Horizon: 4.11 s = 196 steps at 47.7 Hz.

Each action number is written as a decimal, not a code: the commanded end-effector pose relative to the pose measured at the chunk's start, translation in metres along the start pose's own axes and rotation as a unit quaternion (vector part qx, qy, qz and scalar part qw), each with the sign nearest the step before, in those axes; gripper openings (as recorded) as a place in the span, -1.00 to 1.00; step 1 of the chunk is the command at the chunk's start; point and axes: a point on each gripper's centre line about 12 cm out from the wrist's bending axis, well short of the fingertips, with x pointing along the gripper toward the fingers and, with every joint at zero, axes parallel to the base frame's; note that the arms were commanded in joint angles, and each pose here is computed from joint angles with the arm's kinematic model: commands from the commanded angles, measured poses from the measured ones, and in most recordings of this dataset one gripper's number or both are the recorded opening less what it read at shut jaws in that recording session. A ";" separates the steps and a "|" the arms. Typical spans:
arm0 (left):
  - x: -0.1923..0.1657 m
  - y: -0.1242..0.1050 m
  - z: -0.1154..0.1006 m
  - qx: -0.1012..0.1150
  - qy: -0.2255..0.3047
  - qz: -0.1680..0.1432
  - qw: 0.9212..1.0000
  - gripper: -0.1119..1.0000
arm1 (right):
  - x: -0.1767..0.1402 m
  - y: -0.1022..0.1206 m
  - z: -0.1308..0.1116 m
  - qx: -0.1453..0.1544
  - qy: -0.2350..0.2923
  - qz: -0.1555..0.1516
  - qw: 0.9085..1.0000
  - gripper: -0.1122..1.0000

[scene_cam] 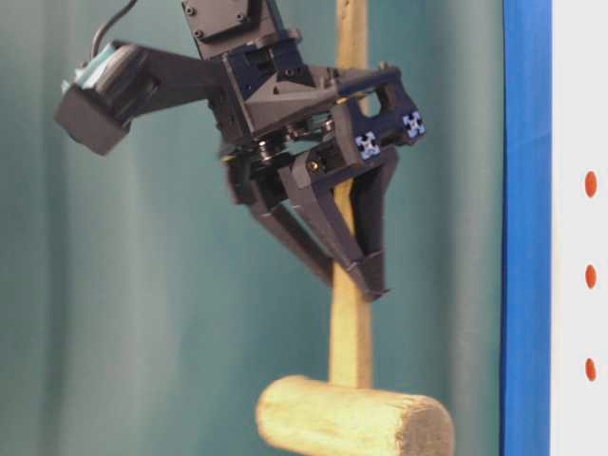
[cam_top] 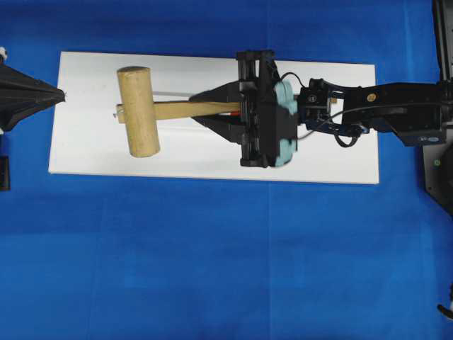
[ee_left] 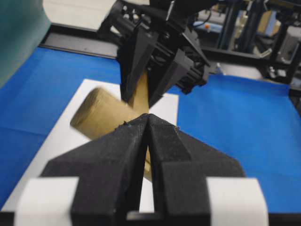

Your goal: Hit the mark with a hammer.

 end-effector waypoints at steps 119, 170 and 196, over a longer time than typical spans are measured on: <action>0.101 0.011 -0.009 -0.152 -0.003 0.020 0.988 0.01 | -0.006 -0.019 0.035 -0.168 -0.063 -0.063 0.982 -0.62; 0.100 -0.004 -0.020 0.103 0.038 -0.009 0.994 0.01 | -0.014 -0.006 0.035 0.032 0.014 0.003 0.999 0.91; 0.100 -0.009 -0.021 0.109 0.039 -0.018 0.993 0.01 | -0.007 -0.004 0.006 0.155 0.076 0.017 0.985 0.65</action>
